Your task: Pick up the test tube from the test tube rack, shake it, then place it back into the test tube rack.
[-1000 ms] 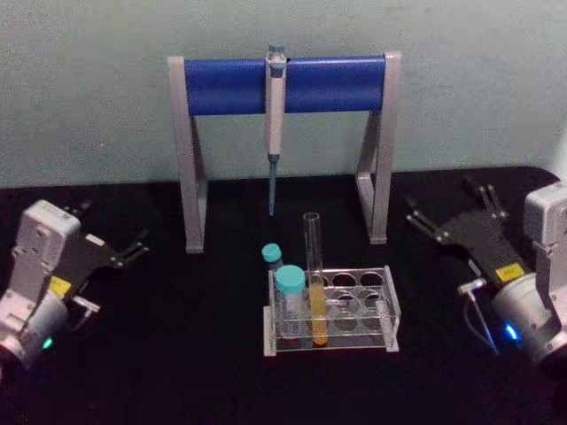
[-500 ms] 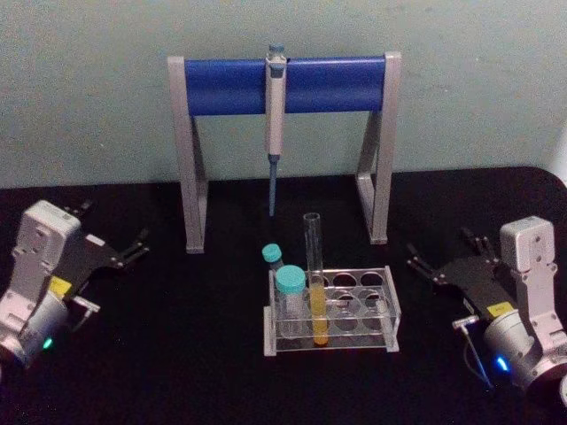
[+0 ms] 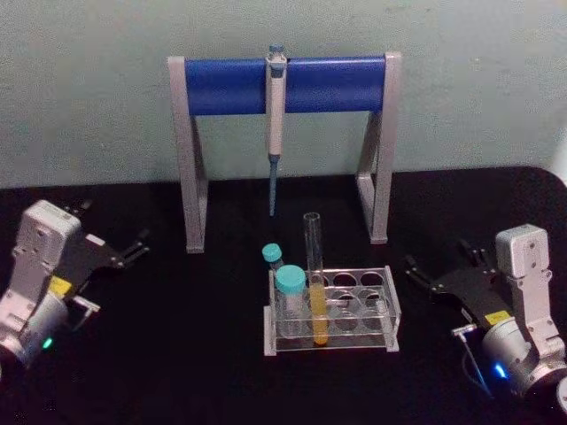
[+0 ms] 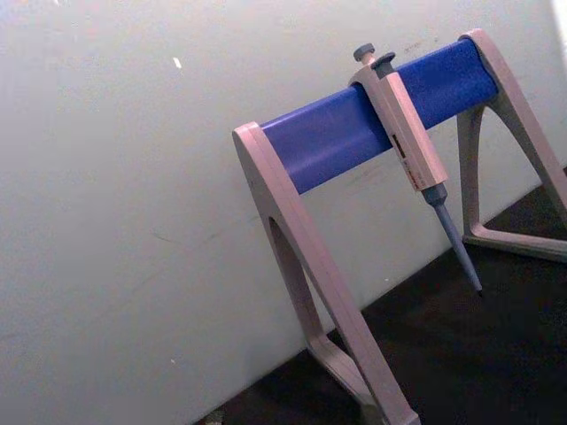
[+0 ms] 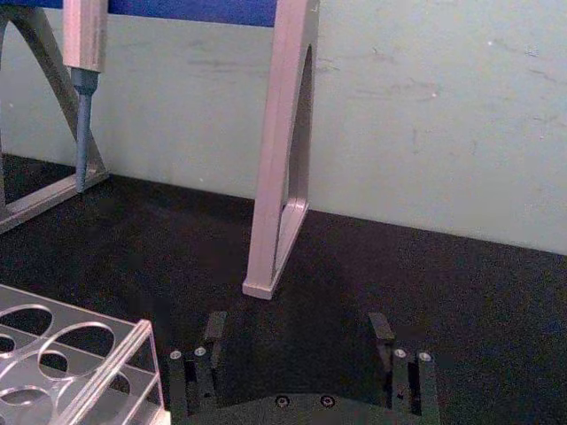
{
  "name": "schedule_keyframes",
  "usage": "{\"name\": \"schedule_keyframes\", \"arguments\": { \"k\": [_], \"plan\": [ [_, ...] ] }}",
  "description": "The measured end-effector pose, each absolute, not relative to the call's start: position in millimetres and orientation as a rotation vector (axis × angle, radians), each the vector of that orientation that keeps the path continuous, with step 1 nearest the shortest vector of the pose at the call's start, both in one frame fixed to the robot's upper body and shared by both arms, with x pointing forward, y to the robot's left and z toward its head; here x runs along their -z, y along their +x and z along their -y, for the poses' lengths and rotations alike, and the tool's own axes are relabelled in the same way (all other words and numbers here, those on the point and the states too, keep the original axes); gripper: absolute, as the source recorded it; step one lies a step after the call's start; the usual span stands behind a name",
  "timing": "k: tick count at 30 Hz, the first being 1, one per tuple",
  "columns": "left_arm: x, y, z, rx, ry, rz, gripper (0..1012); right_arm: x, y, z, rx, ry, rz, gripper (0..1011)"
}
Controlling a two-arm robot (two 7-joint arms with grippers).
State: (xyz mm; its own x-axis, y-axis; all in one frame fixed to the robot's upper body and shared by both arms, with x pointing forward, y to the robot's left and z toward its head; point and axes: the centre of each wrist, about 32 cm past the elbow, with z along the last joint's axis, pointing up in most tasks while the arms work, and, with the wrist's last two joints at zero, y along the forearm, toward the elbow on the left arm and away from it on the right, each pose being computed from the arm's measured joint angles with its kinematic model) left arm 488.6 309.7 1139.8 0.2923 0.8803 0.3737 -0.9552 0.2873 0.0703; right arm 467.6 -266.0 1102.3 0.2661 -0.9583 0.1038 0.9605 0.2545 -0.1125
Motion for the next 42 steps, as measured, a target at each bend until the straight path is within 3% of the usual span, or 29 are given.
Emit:
{"name": "schedule_keyframes", "arguments": {
  "k": [42],
  "plan": [
    [-1139.8, 488.6, -309.7, -1.248, 0.304, 0.285, 1001, -1103.7, 467.8, 265.9, 1.303, -0.16, 0.023, 1000]
  ]
}}
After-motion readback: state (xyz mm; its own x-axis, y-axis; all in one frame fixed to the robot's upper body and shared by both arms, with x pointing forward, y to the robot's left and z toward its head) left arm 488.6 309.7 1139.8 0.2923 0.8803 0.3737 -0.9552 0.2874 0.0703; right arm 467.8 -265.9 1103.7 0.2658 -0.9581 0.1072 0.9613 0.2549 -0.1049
